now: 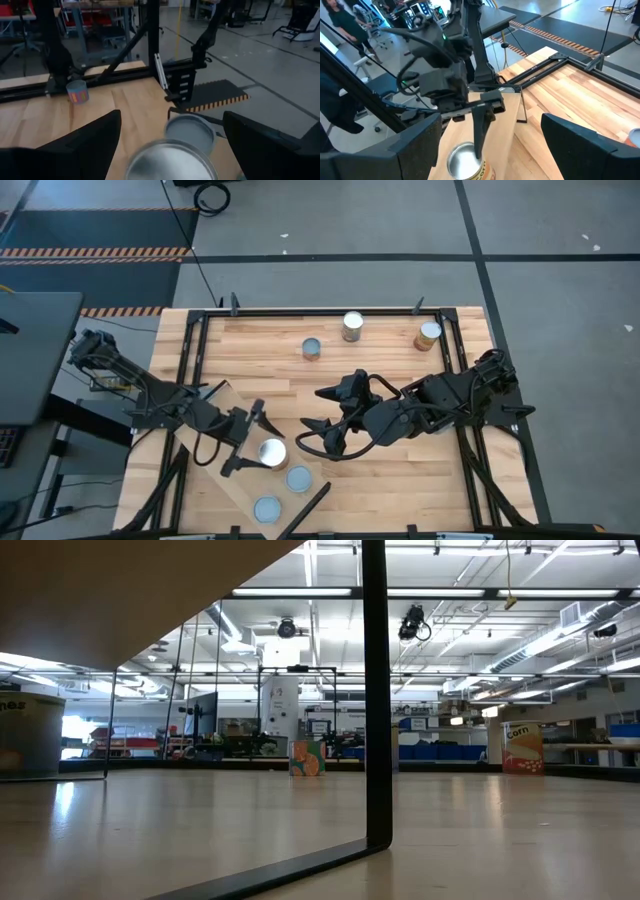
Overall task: Pick and place cans onto a shelf
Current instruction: Put the canned corn on the shelf aligned with the canned corn
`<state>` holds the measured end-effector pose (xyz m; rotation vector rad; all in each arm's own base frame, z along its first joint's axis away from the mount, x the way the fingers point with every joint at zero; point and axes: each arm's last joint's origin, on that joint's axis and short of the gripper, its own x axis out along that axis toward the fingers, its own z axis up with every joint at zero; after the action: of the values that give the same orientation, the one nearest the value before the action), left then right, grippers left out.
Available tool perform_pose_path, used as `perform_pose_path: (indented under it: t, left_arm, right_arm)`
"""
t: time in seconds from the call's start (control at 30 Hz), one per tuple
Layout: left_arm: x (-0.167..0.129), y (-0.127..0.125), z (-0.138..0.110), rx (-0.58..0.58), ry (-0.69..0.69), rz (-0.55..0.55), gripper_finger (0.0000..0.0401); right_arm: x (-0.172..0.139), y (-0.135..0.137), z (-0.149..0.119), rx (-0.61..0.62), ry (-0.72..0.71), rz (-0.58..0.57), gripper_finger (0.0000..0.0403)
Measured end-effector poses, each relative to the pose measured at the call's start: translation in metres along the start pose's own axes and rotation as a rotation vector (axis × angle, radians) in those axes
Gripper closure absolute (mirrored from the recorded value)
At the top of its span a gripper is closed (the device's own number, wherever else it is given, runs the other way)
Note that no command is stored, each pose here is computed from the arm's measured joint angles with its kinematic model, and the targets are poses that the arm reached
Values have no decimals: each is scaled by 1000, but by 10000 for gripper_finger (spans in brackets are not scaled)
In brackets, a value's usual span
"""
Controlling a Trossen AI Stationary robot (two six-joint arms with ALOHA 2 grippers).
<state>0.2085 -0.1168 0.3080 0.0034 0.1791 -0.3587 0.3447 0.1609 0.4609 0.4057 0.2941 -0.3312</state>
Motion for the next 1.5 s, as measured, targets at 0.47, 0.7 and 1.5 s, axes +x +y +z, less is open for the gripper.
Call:
perform_pose_path:
  t: [0.47, 0.7, 1.5]
  left_arm:
    - [-56, 9, 68, -66, -9, 130, 51]
    - [-71, 30, 73, -56, -46, 288, 53]
    - [-94, 130, 63, -215, 0, 707, 53]
  right_arm:
    - [21, -112, 0, 238, 116, -703, 54]
    - [50, -183, -2, 289, 134, -957, 54]
    - [-25, -353, -120, 792, -26, -1509, 54]
